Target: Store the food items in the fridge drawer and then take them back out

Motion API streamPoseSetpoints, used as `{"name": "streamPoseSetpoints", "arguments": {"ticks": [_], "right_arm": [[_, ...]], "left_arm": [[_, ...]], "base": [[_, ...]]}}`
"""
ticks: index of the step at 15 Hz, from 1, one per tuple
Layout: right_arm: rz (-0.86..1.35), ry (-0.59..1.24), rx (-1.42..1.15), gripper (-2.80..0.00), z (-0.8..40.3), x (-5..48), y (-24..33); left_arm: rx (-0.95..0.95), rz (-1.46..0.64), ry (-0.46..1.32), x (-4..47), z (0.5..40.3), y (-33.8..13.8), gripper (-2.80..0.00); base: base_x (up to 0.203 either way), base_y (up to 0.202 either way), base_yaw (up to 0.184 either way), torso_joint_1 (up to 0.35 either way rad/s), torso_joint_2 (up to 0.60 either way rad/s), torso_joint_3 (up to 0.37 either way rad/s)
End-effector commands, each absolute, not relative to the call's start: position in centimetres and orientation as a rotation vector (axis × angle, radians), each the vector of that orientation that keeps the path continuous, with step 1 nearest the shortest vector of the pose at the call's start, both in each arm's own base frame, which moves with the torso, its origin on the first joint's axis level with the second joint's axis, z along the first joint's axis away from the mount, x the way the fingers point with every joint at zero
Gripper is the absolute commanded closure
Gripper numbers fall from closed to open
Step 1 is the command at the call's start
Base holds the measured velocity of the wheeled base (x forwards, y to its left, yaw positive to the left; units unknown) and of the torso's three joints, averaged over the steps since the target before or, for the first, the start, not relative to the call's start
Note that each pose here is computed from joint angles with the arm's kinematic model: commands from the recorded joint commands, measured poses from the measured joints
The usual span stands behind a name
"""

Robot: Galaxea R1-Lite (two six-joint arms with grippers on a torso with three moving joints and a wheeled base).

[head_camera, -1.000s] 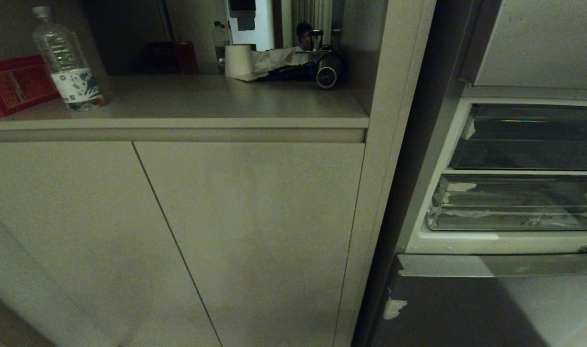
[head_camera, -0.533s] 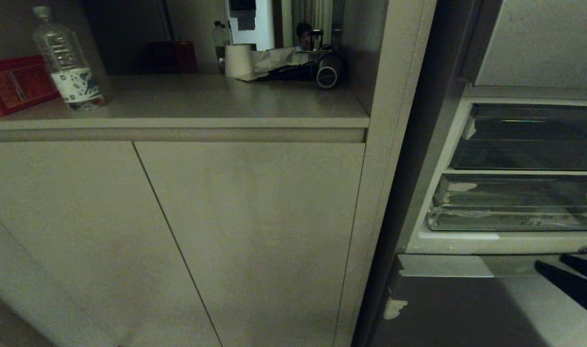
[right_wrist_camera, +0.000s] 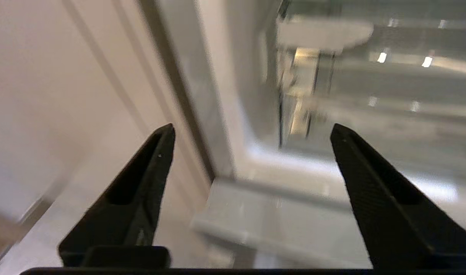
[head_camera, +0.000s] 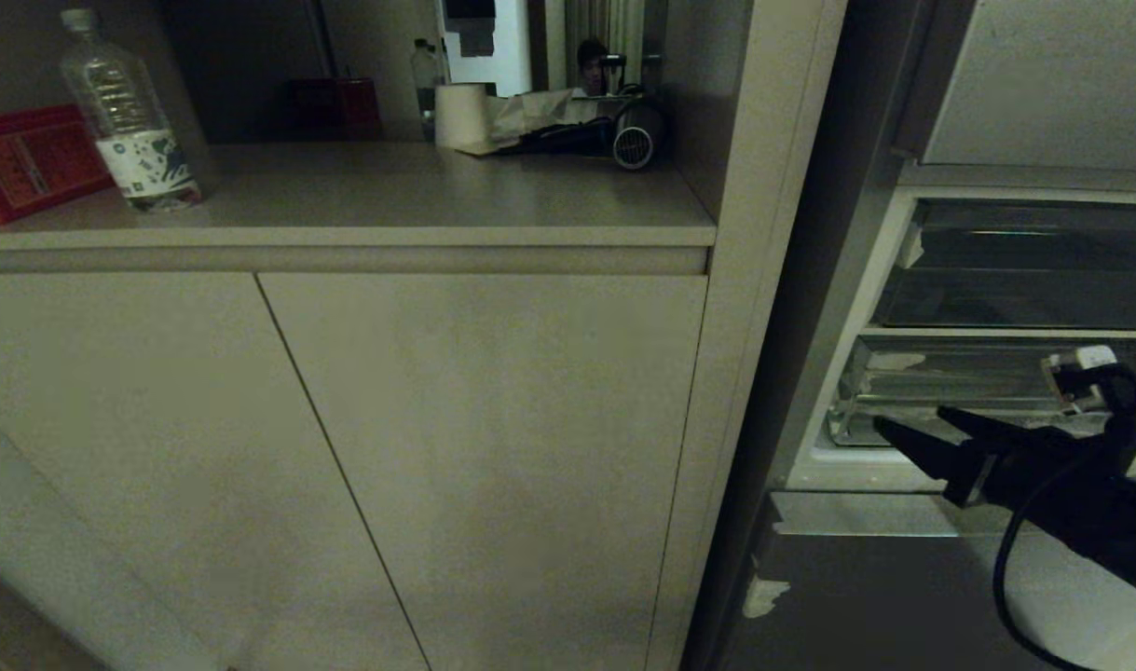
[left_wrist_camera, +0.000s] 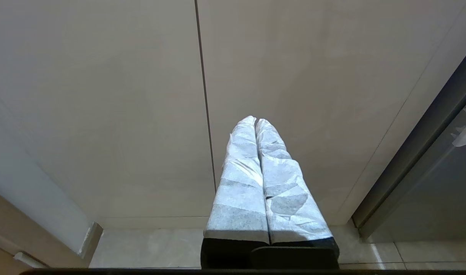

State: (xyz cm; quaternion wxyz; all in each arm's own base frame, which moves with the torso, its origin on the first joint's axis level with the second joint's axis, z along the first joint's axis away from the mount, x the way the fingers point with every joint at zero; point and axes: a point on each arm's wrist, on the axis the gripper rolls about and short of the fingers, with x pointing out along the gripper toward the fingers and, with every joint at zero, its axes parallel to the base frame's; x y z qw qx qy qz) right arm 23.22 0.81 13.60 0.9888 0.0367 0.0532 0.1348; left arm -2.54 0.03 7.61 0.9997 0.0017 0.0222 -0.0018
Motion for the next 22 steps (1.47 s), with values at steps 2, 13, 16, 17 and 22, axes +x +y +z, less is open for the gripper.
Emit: {"name": "streamPoseSetpoints", "arguments": {"ticks": [2, 13, 16, 17, 22], "right_arm": [[0.211, 0.075, 0.047, -2.80, 10.9, 26.2, 0.7], [0.166, 0.044, 0.034, -2.80, 9.8, 29.3, 0.7], [0.163, 0.045, 0.034, -2.80, 9.7, 29.4, 0.7], [0.163, 0.047, 0.032, -2.80, 9.7, 29.3, 0.7], [0.154, 0.034, 0.030, -2.80, 10.6, 27.7, 0.7]], "left_arm": [[0.003, -0.003, 0.046, -2.5, 7.6, 0.0, 0.00], [0.003, -0.003, 0.046, -2.5, 7.6, 0.0, 0.00], [0.003, -0.003, 0.046, -2.5, 7.6, 0.0, 0.00], [0.003, -0.003, 0.046, -2.5, 7.6, 0.0, 0.00], [0.003, -0.003, 0.046, -2.5, 7.6, 0.0, 0.00]], "base": [[0.000, 0.000, 0.000, 0.000, 0.00, 0.000], [0.000, 0.000, 0.000, 0.000, 0.00, 0.000], [0.000, 0.000, 0.000, 0.000, 0.00, 0.000], [0.000, 0.000, 0.000, 0.000, 0.00, 0.000], [0.000, 0.000, 0.000, 0.000, 0.00, 0.000]]}}
